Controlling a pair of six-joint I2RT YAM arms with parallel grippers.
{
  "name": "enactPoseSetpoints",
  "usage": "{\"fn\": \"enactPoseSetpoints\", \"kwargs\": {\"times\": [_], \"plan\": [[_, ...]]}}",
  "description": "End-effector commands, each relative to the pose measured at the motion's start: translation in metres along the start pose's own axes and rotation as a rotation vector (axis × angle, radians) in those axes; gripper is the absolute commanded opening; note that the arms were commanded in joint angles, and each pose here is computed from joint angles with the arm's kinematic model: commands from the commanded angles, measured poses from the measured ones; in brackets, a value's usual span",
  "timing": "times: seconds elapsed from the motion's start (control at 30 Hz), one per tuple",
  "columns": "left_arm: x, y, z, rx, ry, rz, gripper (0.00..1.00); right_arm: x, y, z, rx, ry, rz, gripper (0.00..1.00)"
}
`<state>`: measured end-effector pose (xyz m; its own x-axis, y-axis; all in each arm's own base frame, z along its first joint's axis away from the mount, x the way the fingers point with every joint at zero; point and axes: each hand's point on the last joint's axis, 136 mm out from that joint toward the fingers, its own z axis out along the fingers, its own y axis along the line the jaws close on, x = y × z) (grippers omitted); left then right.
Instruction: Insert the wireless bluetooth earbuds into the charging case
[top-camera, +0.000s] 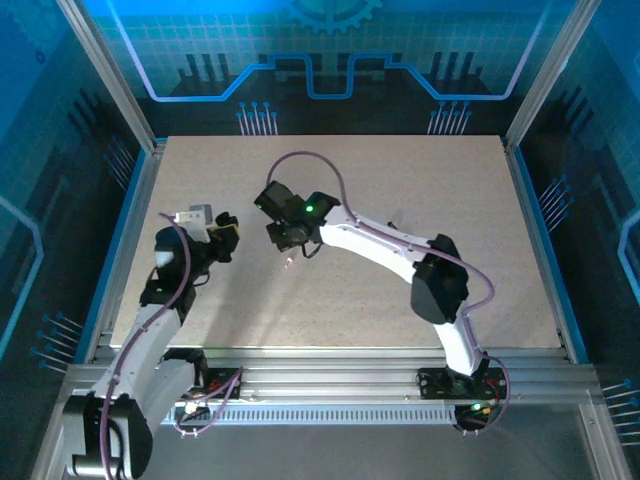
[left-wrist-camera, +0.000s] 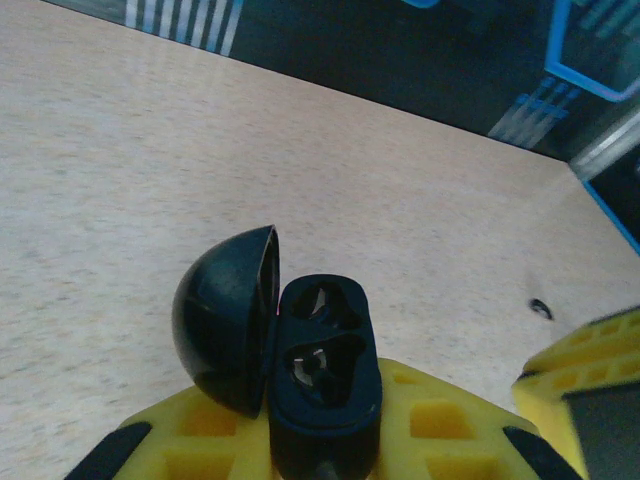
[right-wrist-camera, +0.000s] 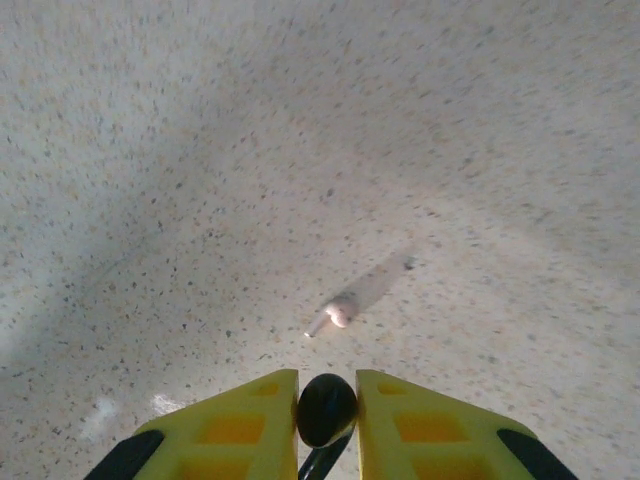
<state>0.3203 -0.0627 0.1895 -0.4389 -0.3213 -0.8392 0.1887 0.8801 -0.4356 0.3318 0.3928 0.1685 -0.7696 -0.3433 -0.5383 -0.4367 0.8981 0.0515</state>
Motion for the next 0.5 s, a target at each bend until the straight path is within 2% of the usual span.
{"fn": "enactPoseSetpoints", "kwargs": {"times": [0.0,0.27,0.47], "plan": [[-0.011,-0.037,0.01,0.155,-0.045,0.019,0.18,-0.02,-0.023,-0.033,0.02,-0.096,0.05,0.21],[-0.003,-0.102,0.032,0.403,-0.01,0.11,0.18,-0.047,-0.047,-0.1,-0.016,-0.293,0.021,0.21],[-0.009,-0.142,0.034,0.587,-0.023,0.176,0.18,-0.06,-0.052,-0.132,-0.05,-0.39,-0.048,0.21]]}}
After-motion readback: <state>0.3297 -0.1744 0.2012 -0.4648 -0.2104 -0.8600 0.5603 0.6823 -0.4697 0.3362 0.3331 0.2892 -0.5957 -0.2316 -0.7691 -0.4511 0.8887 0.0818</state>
